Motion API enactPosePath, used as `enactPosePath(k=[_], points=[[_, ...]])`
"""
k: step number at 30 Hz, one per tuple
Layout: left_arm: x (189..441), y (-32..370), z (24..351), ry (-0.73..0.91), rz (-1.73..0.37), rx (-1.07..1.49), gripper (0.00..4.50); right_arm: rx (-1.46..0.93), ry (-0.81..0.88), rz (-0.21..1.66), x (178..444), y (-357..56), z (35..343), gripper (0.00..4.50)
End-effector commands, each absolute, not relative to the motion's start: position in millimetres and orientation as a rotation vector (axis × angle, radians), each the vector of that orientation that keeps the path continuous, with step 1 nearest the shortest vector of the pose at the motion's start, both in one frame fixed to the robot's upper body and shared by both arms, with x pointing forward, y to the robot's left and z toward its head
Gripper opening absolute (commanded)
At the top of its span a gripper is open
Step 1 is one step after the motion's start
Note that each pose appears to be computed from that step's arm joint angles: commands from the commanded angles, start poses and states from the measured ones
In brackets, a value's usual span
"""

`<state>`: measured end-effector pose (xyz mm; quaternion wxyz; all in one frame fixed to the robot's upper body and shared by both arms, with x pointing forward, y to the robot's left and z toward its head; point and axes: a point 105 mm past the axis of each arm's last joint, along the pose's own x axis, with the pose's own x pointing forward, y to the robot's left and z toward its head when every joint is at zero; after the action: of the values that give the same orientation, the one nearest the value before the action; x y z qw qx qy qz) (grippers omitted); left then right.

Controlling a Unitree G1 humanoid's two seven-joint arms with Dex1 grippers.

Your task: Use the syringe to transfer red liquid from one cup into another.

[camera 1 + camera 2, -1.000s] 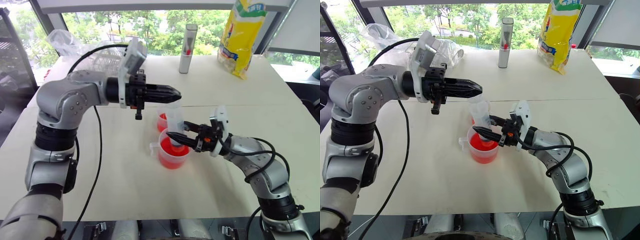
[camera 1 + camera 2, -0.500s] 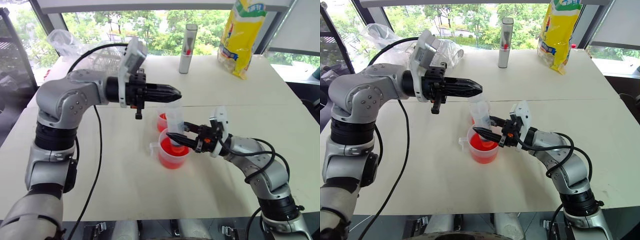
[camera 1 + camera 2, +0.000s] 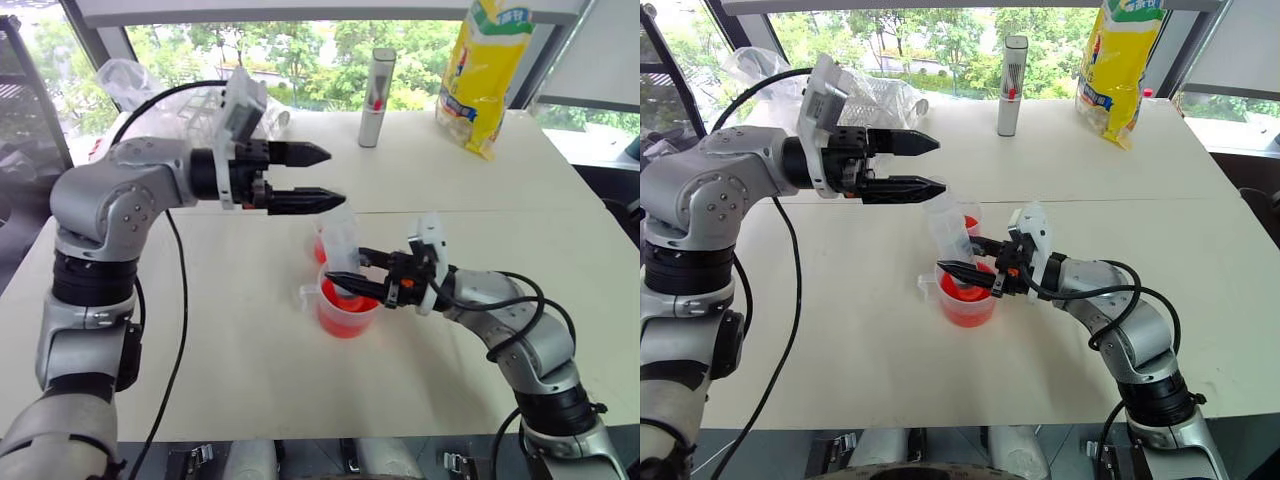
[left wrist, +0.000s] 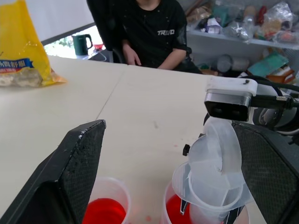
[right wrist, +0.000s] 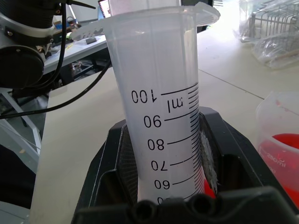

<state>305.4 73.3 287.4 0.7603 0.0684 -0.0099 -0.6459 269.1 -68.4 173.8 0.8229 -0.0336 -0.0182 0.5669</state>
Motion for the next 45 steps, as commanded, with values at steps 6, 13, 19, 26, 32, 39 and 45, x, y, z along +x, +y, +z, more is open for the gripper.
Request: enactPosePath(k=[6, 13, 19, 26, 32, 39, 45], points=[[310.2, 110.3, 328.5, -0.161, -1.295, 0.064, 4.46, -0.089, -0.157, 1.206, 261.5, -69.5, 205.8, 1.42], [318.1, 139.1, 347.5, -0.216, -1.177, -0.003, 4.46, -0.086, -0.163, 1.206, 261.2, -70.0, 210.0, 1.42], [319.5, 154.7, 320.9, -0.138, -1.117, 0.054, 4.46, -0.075, -0.200, 1.218, 263.0, -71.7, 228.2, 1.42], [320.0, 150.8, 275.0, -0.037, -1.118, 0.135, 4.46, -0.064, -0.308, 1.256, 276.0, -79.1, 285.3, 1.42], [316.8, 142.2, 266.1, -0.036, -1.128, 0.140, 4.46, -0.062, -0.384, 1.236, 318.6, -76.2, 315.4, 1.42], [311.9, 137.1, 264.5, -0.055, -1.113, 0.151, 4.46, -0.104, -0.391, 1.164, 367.9, -58.4, 281.5, 1.42], [315.1, 134.6, 277.0, -0.111, -1.080, 0.166, 4.46, -0.089, -0.396, 1.108, 382.1, -50.1, 258.2, 1.42]])
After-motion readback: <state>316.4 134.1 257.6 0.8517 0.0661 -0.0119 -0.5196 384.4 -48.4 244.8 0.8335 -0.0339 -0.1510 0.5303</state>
